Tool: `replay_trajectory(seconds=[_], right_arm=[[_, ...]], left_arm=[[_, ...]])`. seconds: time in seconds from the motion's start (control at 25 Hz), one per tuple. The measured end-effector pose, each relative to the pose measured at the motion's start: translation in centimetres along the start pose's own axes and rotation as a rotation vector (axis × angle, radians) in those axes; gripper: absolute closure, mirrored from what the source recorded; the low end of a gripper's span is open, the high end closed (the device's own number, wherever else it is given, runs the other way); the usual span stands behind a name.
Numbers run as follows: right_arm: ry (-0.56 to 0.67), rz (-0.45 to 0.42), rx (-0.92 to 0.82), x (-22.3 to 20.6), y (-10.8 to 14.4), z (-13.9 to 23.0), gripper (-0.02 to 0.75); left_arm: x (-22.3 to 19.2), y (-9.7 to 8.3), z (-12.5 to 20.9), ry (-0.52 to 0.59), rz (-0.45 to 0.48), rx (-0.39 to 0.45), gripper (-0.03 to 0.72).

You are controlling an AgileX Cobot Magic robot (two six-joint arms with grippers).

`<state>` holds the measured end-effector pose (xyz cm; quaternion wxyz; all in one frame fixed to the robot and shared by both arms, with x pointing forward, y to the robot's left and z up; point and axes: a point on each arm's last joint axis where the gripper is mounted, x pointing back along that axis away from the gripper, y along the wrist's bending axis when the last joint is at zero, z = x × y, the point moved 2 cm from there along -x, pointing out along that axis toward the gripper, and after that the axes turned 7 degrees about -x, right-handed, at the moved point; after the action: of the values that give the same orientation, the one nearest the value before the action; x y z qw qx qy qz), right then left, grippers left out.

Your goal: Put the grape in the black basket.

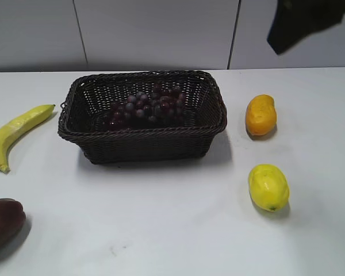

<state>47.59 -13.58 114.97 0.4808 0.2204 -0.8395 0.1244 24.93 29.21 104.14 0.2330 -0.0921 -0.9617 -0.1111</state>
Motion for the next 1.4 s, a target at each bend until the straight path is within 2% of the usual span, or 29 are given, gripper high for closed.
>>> replay_trajectory(seconds=[0.32, 0.48, 0.6, 0.92, 1.12, 1.4], right_arm=[[0.209, 0.031, -0.071, -2.2, -1.0, 11.1, 0.183], [0.19, 0.031, -0.109, -1.9, -1.4, 15.7, 0.183], [0.093, 0.019, -0.118, -0.6, -1.8, 18.1, 0.183], [-0.298, 0.043, -0.178, 4.8, -3.4, 23.8, 0.184], [-0.454, 0.219, -0.356, 7.1, -4.4, 26.8, 0.184], [-0.503, 0.39, -0.487, 7.7, -4.3, 28.4, 0.184]], left_arm=[[0.0, 0.0, 0.0, 0.0, 0.0, 0.0, 0.46], [0.0, 0.0, 0.0, 0.0, 0.0, 0.0, 0.46], [0.0, 0.0, 0.0, 0.0, 0.0, 0.0, 0.46], [0.0, 0.0, 0.0, 0.0, 0.0, 0.0, 0.46], [0.0, 0.0, 0.0, 0.0, 0.0, 0.0, 0.46], [0.0, 0.0, 0.0, 0.0, 0.0, 0.0, 0.46]])
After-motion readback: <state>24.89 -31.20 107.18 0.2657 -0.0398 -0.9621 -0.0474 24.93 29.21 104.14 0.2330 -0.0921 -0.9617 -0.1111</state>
